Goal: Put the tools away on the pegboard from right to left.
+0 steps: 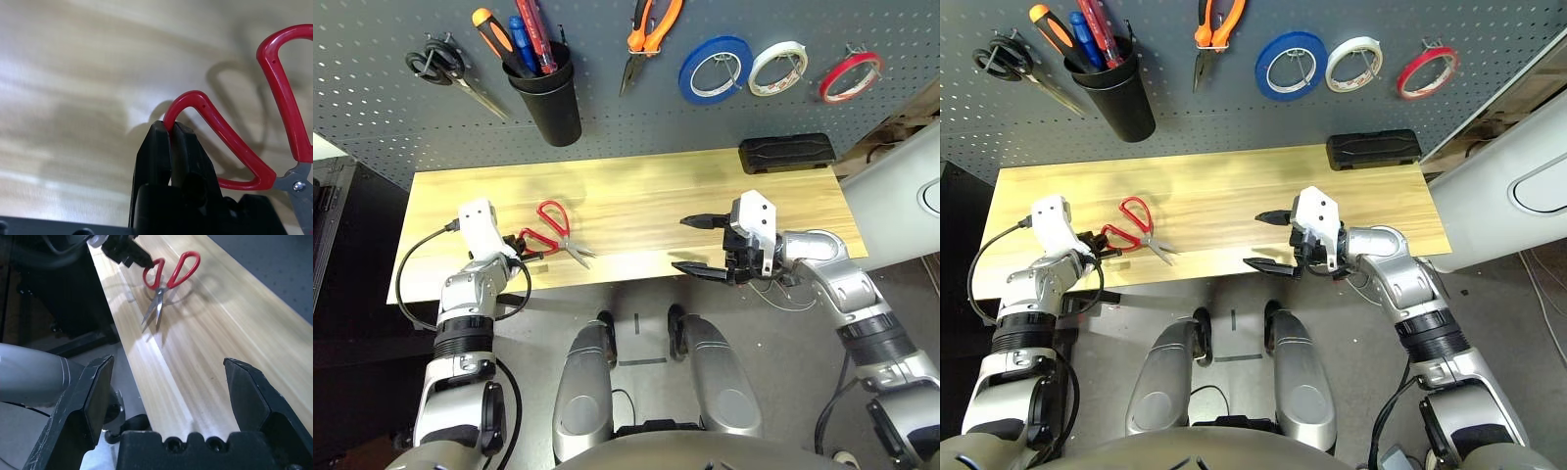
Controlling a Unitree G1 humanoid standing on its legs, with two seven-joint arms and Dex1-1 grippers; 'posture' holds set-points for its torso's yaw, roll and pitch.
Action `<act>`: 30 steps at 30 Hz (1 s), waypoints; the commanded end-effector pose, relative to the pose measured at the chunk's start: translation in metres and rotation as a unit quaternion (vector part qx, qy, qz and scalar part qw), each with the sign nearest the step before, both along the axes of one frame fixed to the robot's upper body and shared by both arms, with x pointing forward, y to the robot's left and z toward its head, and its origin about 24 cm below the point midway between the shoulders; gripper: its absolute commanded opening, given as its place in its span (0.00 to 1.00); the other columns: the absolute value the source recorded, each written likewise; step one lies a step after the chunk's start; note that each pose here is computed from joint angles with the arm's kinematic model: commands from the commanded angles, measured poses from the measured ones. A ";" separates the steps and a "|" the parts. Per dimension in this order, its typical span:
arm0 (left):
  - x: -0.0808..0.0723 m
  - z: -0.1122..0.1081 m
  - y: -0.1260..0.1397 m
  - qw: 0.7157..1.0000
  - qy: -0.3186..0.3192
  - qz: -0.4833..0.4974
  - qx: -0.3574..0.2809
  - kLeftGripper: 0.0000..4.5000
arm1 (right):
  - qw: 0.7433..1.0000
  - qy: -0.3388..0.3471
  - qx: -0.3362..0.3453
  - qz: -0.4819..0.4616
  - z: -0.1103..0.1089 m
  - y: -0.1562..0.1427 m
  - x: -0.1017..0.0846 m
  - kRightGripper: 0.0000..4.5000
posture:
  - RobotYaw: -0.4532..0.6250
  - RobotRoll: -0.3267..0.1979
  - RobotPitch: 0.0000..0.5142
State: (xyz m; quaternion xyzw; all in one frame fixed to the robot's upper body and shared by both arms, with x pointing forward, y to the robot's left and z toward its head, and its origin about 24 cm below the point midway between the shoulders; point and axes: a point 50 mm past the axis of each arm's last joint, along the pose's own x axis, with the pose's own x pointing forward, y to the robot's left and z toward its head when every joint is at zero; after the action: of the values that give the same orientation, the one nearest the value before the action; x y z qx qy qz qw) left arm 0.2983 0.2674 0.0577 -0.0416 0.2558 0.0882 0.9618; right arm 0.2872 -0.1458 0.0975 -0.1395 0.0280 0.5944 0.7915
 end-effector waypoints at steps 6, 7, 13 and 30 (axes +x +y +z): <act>-0.010 0.014 0.001 0.999 -0.034 -0.007 0.009 0.01 | 1.000 -0.002 0.006 0.003 -0.003 -0.017 0.007 1.00 | 0.44 0.62 0.29; -0.011 0.016 0.001 0.999 -0.037 -0.007 0.009 0.01 | 1.000 -0.002 0.006 0.003 -0.003 -0.018 0.008 1.00 | 0.44 0.62 0.27; -0.020 0.038 0.004 0.995 -0.081 -0.040 0.043 0.01 | 0.999 -0.010 0.023 0.029 0.006 -0.021 0.018 1.00 | 0.45 0.62 0.23; -0.038 0.108 0.016 0.953 -0.259 -0.078 0.137 0.01 | 0.997 -0.046 0.036 0.041 0.032 -0.050 0.032 1.00 | 0.46 0.62 0.21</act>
State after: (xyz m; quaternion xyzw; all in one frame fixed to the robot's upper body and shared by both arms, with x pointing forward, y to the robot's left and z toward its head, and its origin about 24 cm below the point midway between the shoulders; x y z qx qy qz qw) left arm 0.2647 0.2838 0.1581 0.0779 0.0094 0.0405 0.9961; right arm 0.3189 -0.1887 0.1250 -0.1371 -0.0258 0.6252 0.7679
